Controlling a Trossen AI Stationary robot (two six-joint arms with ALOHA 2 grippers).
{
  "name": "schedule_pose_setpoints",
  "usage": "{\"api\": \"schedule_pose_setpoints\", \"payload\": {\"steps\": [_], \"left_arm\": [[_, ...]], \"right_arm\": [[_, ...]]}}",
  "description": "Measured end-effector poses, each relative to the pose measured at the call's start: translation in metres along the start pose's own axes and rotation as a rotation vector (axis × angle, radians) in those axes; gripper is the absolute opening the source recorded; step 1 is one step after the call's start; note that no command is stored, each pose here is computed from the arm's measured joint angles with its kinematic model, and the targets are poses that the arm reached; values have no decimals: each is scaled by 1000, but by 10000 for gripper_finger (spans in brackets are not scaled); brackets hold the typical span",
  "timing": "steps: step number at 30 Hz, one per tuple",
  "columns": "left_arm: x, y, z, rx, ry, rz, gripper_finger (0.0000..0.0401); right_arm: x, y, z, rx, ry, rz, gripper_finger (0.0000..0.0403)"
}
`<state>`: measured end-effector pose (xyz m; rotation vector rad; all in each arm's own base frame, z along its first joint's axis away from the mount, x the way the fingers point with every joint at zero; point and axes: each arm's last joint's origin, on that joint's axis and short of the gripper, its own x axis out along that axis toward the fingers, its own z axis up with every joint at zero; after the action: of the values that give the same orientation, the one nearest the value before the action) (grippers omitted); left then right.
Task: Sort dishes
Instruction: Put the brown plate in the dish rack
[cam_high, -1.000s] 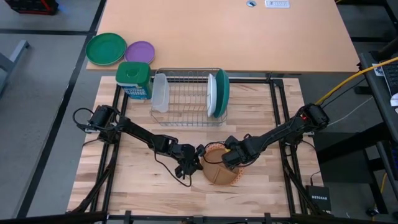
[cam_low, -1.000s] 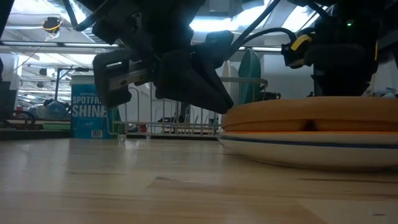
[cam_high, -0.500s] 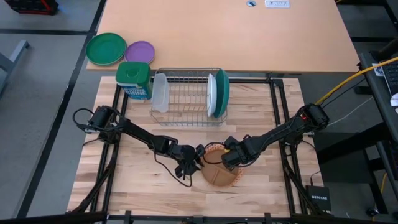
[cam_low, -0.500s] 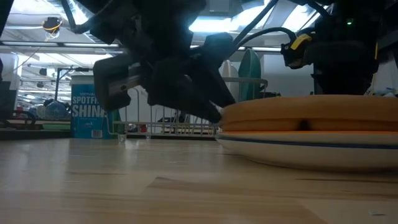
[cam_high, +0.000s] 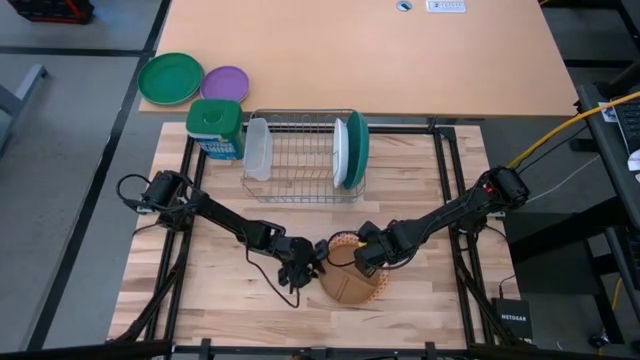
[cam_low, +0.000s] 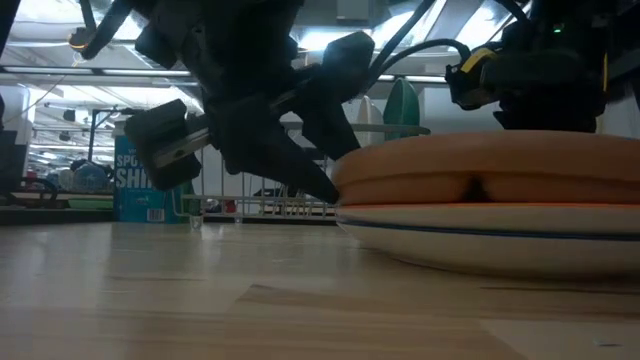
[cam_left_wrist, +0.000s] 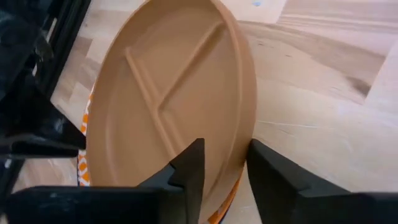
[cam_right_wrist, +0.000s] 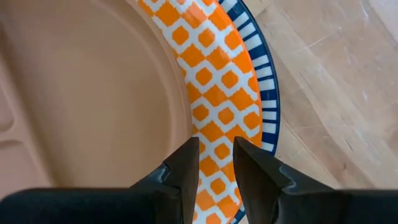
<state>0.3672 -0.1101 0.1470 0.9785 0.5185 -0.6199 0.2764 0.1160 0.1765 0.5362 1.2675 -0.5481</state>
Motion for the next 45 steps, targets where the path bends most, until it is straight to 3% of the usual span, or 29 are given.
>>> {"api": "schedule_pose_setpoints", "payload": {"steps": [8, 17, 22, 32, 39, 45], "left_arm": [[0, -3, 4, 93, -64, -38, 16], [0, -9, 13, 104, -91, -52, 6], [0, -6, 17, 58, -119, -18, 5], [-15, 14, 31, -166, -201, 150, 3], [-36, 21, 46, -239, -238, 205, 2], [-43, 19, 57, -267, -257, 216, 0]], "right_arm": [[0, 1, 1, 3, -14, 6, 104], [-2, 1, 2, -3, -19, -2, 104], [-16, 3, 7, -34, -52, -65, 104], [-80, 4, 25, -128, -155, -272, 104], [-134, -1, 37, -163, -260, -389, 104], [-172, -3, 45, -193, -397, -330, 104]]}}
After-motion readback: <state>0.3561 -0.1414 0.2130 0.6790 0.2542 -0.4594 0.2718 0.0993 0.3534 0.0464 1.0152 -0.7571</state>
